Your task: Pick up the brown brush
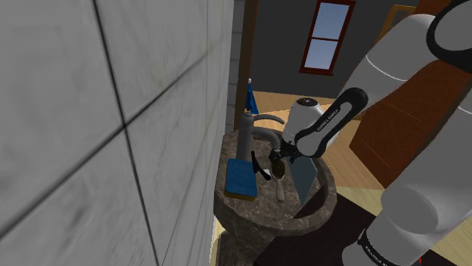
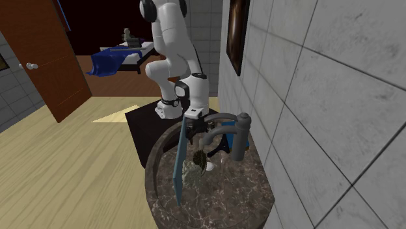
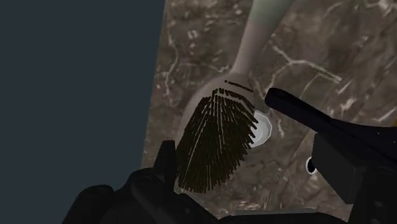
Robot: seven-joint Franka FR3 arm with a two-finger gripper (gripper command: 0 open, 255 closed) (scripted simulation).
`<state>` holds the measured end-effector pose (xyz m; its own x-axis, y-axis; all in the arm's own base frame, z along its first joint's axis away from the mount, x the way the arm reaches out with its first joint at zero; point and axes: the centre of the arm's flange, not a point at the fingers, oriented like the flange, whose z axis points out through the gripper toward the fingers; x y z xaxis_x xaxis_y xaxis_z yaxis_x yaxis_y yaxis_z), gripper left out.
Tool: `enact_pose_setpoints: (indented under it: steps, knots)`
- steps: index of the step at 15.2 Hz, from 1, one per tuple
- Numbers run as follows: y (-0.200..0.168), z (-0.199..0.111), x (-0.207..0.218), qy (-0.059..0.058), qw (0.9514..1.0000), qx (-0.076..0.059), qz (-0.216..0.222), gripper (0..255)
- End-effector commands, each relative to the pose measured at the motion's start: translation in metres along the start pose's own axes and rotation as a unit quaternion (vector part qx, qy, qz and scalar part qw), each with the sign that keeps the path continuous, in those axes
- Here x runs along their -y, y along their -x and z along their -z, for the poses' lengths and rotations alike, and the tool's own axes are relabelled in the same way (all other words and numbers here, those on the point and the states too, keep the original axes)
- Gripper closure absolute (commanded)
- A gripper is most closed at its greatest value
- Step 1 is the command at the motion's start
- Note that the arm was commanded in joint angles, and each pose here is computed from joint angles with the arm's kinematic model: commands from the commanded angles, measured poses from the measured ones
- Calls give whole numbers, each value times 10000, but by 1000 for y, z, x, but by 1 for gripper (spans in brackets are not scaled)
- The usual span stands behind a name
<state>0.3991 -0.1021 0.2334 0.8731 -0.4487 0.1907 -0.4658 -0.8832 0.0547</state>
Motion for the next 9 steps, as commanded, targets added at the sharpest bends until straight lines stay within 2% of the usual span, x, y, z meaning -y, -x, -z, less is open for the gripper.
enact_pose_setpoints:
  steps: [1, 9]
  knots:
    - [2, -29, -7, 16, 9996, 33, -277, 0]
    - [10, -69, -5, 16, 9996, 33, -277, 0]
